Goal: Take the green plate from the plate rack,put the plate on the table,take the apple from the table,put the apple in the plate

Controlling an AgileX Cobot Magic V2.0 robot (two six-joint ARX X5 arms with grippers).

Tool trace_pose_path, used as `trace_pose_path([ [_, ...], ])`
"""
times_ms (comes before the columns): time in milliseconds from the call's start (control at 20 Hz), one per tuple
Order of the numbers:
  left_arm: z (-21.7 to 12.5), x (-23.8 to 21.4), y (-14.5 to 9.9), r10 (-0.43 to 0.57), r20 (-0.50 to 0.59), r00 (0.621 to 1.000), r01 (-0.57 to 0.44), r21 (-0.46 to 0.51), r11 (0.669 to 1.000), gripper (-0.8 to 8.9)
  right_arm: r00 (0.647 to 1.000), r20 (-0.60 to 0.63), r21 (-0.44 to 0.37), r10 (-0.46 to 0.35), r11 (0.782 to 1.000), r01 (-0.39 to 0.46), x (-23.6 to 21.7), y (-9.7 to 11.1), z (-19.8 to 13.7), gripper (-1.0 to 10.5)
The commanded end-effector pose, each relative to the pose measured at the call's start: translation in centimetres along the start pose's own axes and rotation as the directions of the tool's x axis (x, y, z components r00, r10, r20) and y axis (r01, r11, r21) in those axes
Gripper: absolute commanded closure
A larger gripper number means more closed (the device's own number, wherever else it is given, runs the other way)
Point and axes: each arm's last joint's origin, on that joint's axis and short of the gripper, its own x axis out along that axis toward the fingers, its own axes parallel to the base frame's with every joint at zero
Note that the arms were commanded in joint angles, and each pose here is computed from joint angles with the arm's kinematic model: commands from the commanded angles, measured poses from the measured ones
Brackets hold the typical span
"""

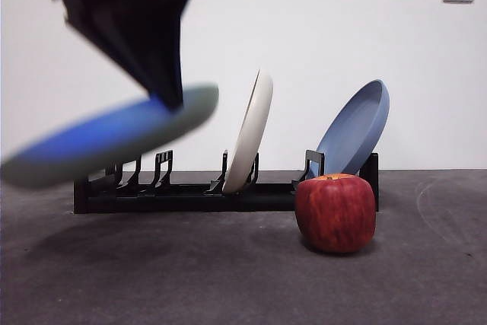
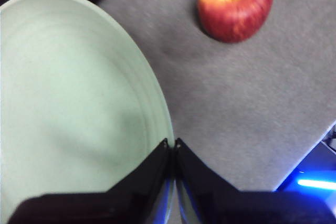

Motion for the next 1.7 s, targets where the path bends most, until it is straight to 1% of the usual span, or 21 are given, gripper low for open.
trace_pose_path([
  [50, -0.8, 1.6, 0.1, -0.047, -0.016, 0.999, 0.047, -0.028, 0.999, 8.23, 0.997, -0.04, -0.006, 0.059, 0.998, -0.06, 0.0, 0.2, -0.3, 6.3],
  [150, -1.0, 2.6, 0.4, -0.065, -0.046, 0.997, 0.064, -0.039, 0.997, 8.23, 0.987, -0.084, -0.01, 0.137, 0.99, -0.138, -0.1, 0.4, -0.7, 6.3],
  [250, -1.0, 3.6, 0.8, -0.051, -0.075, 0.996, 0.048, -0.048, 0.998, 8.23, 0.976, -0.119, -0.014, 0.184, 0.982, -0.187, -0.1, 0.5, -1.0, 6.3],
  [400, -1.0, 5.6, 0.9, -0.041, -0.113, 0.993, 0.038, -0.027, 0.999, 8.23, 0.972, -0.14, -0.009, 0.187, 0.982, -0.19, -0.1, 0.5, -1.2, 6.3],
  [600, -1.4, 8.2, 0.1, -0.101, -0.174, 0.98, 0.098, -0.025, 0.995, 8.23, 0.971, -0.148, -0.008, 0.187, 0.982, -0.19, -0.2, 0.5, -1.3, 6.3],
  [750, -1.9, 9.3, -0.2, -0.107, -0.231, 0.967, 0.099, -0.045, 0.994, 8.1, 0.971, -0.153, -0.007, 0.186, 0.982, -0.189, -0.2, 0.5, -1.4, 6.3],
  [800, -1.9, 9.4, -0.1, -0.105, -0.233, 0.967, 0.096, -0.049, 0.994, 7.76, 0.971, -0.154, -0.007, 0.186, 0.982, -0.189, -0.2, 0.5, -1.4, 6.3],
  [850, -1.9, 9.3, -0.1, -0.105, -0.23, 0.968, 0.095, -0.051, 0.994, 6.99, 0.971, -0.153, -0.008, 0.186, 0.982, -0.189, -0.2, 0.5, -1.4, 6.3],
  [900, -1.8, 9.2, 0.1, -0.089, -0.223, 0.971, 0.078, -0.059, 0.995, 6.11, 0.971, -0.154, -0.008, 0.186, 0.982, -0.189, -0.2, 0.5, -1.4, 6.3],
  [950, -1.8, 9.0, 0.3, -0.089, -0.218, 0.972, 0.075, -0.068, 0.995, 5.89, 0.971, -0.154, -0.008, 0.186, 0.982, -0.189, -0.2, 0.5, -1.4, 6.3],
  [1250, -1.2, 7.6, 1.6, -0.08, -0.166, 0.983, 0.063, -0.11, 0.992, 5.87, 0.97, -0.156, -0.01, 0.185, 0.982, -0.189, -0.2, 0.5, -1.4, 6.3],
  [1300, -1.0, 7.1, 1.9, -0.081, -0.145, 0.986, 0.064, -0.117, 0.991, 5.75, 0.97, -0.158, -0.01, 0.185, 0.982, -0.189, -0.2, 0.5, -1.4, 6.3],
  [1350, -0.8, 6.5, 2.0, -0.082, -0.122, 0.989, 0.067, -0.122, 0.99, 5.25, 0.97, -0.159, -0.01, 0.186, 0.982, -0.19, -0.2, 0.5, -1.4, 6.3],
  [1400, -0.6, 5.6, 2.2, -0.084, -0.094, 0.992, 0.072, -0.129, 0.989, 4.88, 0.969, -0.162, -0.012, 0.185, 0.982, -0.19, -0.2, 0.5, -1.5, 6.3],
  [1600, 0.9, 0.0, 3.4, -0.101, 0.051, 0.994, 0.107, -0.149, 0.983, 4.89, 0.965, -0.19, -0.031, 0.183, 0.981, -0.192, -0.1, 0.5, -1.7, 6.3],
  [1700, 1.7, -4.0, 4.2, -0.101, 0.153, 0.983, 0.125, -0.159, 0.979, 4.89, 0.956, -0.23, -0.031, 0.18, 0.981, -0.193, 0.5, 0.5, -1.9, 6.3],
])
